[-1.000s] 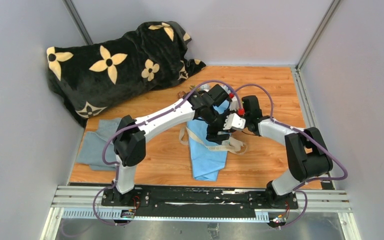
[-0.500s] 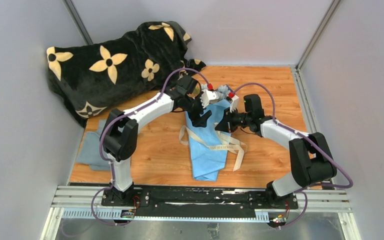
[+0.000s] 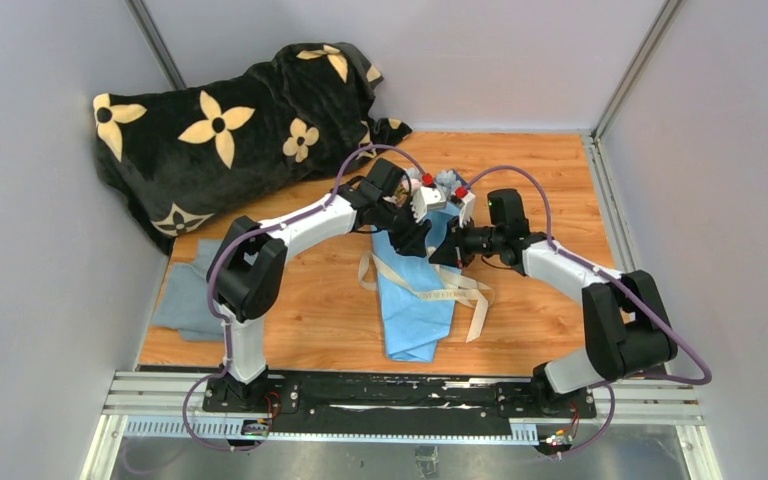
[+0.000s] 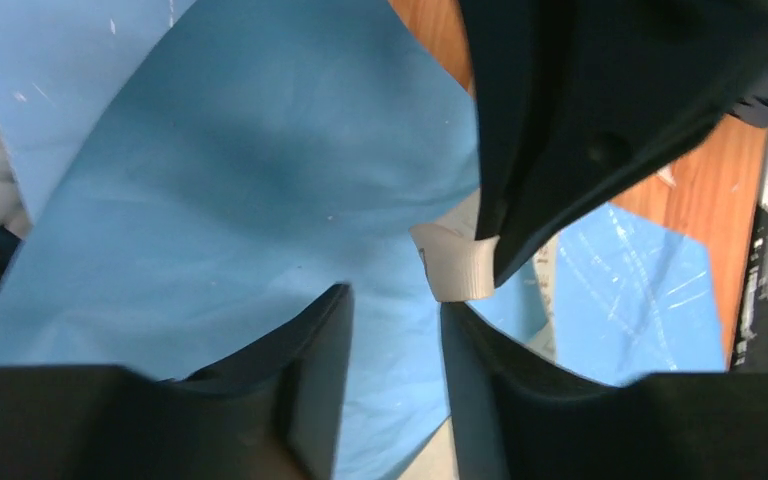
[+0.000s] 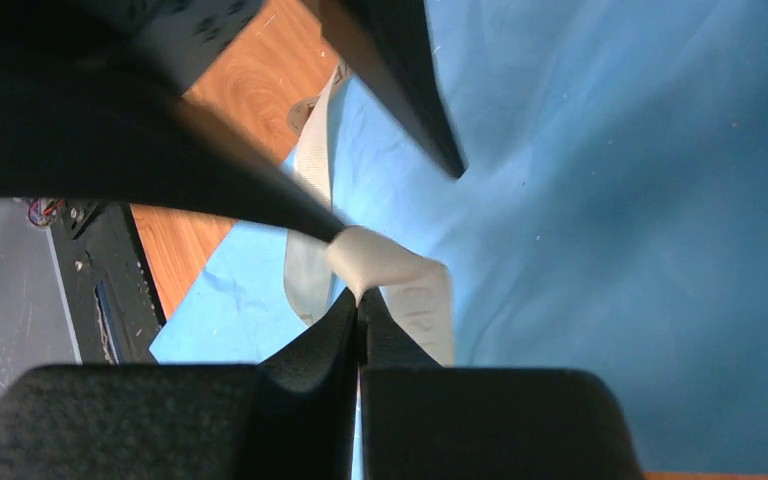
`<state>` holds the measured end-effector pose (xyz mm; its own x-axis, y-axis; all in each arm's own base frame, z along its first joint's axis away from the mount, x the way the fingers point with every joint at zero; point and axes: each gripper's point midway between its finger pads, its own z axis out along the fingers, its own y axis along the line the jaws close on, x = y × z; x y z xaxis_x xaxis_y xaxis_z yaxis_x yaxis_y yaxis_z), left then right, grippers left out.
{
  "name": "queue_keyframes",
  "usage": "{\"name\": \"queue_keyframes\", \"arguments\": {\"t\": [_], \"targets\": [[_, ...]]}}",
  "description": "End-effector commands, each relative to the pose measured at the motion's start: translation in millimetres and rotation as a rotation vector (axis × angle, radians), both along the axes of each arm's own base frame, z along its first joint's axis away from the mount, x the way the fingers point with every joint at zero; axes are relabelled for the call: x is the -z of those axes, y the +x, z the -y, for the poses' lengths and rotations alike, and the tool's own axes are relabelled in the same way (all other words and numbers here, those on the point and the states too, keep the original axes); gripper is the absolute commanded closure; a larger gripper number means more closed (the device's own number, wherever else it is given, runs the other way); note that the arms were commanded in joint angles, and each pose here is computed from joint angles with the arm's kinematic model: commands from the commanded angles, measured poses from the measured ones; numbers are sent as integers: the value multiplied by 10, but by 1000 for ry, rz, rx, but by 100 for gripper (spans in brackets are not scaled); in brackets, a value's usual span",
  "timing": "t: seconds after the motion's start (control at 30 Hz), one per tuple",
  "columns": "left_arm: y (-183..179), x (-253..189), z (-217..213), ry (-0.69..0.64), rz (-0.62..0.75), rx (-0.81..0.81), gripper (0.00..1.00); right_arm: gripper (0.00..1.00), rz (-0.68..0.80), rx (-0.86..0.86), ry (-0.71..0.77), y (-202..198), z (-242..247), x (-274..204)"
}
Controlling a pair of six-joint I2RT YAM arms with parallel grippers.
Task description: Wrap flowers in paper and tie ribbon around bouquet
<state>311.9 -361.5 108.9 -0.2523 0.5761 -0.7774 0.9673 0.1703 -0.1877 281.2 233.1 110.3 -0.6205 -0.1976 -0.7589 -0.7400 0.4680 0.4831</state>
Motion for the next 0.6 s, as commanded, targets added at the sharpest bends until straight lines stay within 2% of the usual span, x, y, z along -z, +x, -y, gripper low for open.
{"name": "queue_keyframes", "arguments": {"t": [0.0,0.07,0.17,0.2,0.27,0.37,0.47,0.57], "targets": [[-14,35,102,-22,-14,29,62,100,53,-69,-10,-162,-4,-63],[-57,-10,130,-46,-25,49,74,100,65,-78,-8,-181,-3,-81],[-133,-79,153,-80,-45,80,81,100,77,-79,-11,-173,2,-95],[-159,-101,159,-88,-47,91,79,100,78,-79,-11,-169,1,-96],[-194,-127,136,-93,-37,110,66,100,80,-82,-14,-166,2,-98],[-174,-222,51,-123,-8,140,59,100,110,-123,-3,-223,-5,-142],[-103,-385,3,-215,24,172,50,100,208,-156,-16,-253,31,-197],[-104,-420,-45,-200,126,265,41,100,368,-146,-65,-181,115,-225]]}}
